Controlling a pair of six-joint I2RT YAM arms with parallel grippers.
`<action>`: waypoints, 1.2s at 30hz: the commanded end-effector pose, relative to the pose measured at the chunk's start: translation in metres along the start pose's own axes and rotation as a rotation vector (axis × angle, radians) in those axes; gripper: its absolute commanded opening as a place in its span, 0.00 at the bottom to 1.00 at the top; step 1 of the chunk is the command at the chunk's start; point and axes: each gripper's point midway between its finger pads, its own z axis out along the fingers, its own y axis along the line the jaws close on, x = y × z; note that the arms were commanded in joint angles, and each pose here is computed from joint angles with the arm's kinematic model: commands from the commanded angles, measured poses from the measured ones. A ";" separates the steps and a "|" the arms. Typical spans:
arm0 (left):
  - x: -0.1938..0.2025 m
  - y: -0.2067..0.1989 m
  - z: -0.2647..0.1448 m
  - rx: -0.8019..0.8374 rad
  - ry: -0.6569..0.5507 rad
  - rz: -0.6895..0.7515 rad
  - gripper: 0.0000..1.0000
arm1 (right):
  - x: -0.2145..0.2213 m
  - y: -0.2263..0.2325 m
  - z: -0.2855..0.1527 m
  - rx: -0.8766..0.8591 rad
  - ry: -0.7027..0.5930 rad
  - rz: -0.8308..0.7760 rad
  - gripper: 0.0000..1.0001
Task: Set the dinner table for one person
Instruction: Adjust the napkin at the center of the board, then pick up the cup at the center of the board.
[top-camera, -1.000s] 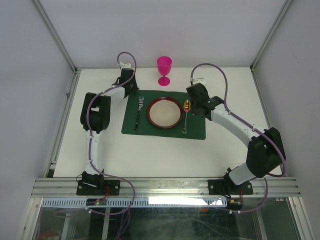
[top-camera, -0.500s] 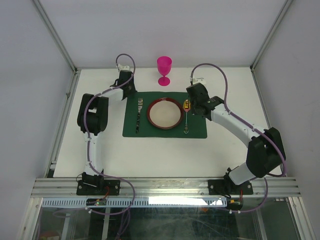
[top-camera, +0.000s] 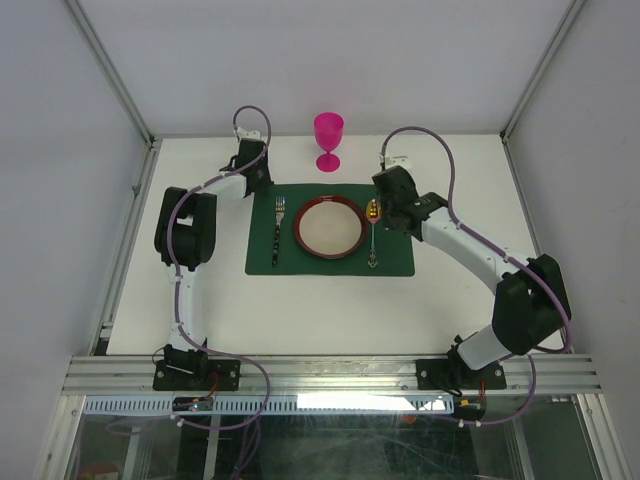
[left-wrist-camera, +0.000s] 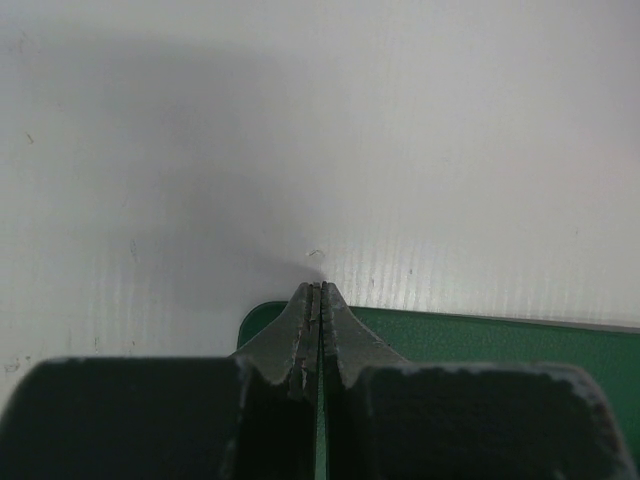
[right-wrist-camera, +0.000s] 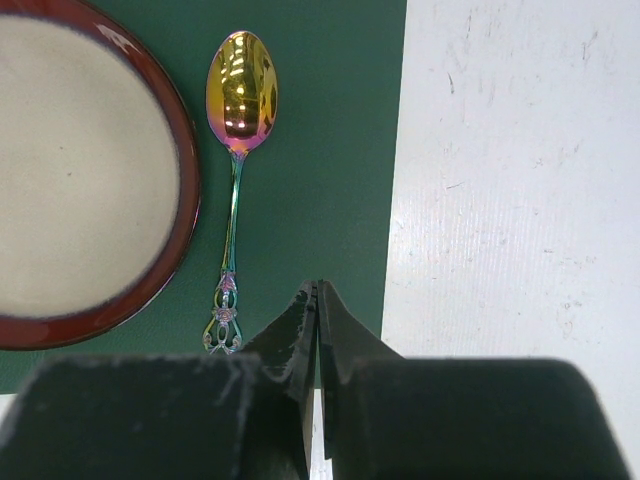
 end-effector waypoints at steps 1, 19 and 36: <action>-0.040 0.004 -0.020 -0.033 -0.063 0.030 0.00 | -0.016 0.000 0.000 0.000 -0.048 0.018 0.03; -0.162 -0.015 -0.140 0.022 -0.341 -0.010 0.00 | -0.062 0.000 -0.009 0.011 -0.144 -0.011 0.03; -0.064 -0.013 -0.174 0.156 -0.181 -0.170 0.10 | -0.098 0.003 -0.012 -0.002 -0.208 -0.011 0.03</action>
